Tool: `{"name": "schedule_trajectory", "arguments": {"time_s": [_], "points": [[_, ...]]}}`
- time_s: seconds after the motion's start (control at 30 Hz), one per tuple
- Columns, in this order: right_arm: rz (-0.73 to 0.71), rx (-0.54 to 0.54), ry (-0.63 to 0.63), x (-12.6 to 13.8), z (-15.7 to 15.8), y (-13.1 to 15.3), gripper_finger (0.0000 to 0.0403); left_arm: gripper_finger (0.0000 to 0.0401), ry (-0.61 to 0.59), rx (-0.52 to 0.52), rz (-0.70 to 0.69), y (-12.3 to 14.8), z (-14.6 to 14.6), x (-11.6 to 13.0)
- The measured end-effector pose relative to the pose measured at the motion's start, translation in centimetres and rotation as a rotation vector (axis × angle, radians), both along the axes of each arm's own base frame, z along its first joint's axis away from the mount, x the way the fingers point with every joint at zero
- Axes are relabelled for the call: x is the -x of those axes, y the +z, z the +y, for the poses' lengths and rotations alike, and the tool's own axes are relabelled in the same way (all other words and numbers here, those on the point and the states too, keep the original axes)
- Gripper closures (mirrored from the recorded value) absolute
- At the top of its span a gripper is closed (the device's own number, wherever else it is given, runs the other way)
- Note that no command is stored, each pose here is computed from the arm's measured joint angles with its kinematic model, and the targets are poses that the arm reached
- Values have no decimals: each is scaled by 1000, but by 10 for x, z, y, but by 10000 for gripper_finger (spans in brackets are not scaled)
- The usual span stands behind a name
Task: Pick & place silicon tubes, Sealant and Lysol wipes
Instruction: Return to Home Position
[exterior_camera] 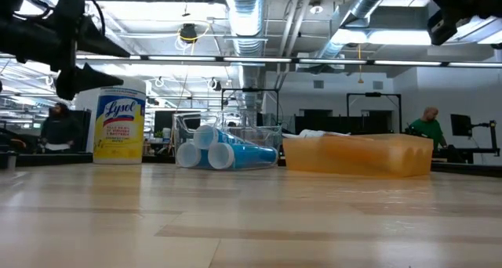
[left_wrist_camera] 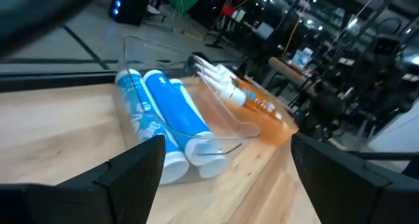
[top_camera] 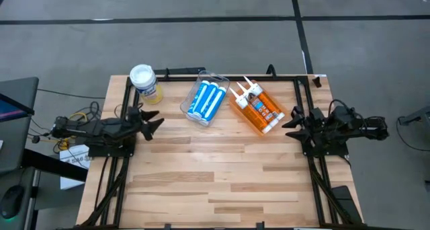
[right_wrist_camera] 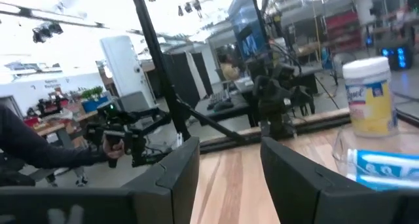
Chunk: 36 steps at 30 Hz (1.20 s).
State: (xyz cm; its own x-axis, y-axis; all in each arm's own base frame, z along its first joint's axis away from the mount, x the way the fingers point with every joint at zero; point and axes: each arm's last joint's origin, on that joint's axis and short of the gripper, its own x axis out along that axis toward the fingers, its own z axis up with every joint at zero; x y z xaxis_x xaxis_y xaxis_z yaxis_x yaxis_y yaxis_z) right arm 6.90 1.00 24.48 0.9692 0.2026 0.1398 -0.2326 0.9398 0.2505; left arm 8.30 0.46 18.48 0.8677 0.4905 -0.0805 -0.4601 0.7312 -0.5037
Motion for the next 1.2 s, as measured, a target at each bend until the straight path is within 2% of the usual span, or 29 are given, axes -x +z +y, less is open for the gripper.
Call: {"name": "schedule_trajectory", "arguments": {"time_s": [0.17,0.37,0.5,0.63,0.83,1.2], "points": [[-63,11,-45,-15,0,-27,249,78,19,-1,15,-5,0,-4],[0,-55,-108,-26,-3,-59,249,78,26,6,18,-13,-1,-8],[27,-27,-129,-27,-5,-64,249,78,42,4,26,-14,0,-8],[77,18,-95,-27,-5,-69,249,78,41,6,34,-15,-1,-8],[169,-22,-90,-29,-5,-77,249,78,41,9,37,-15,-1,-8],[168,-26,-91,-29,-5,-77,249,78,42,8,41,-16,-1,-8]]}}
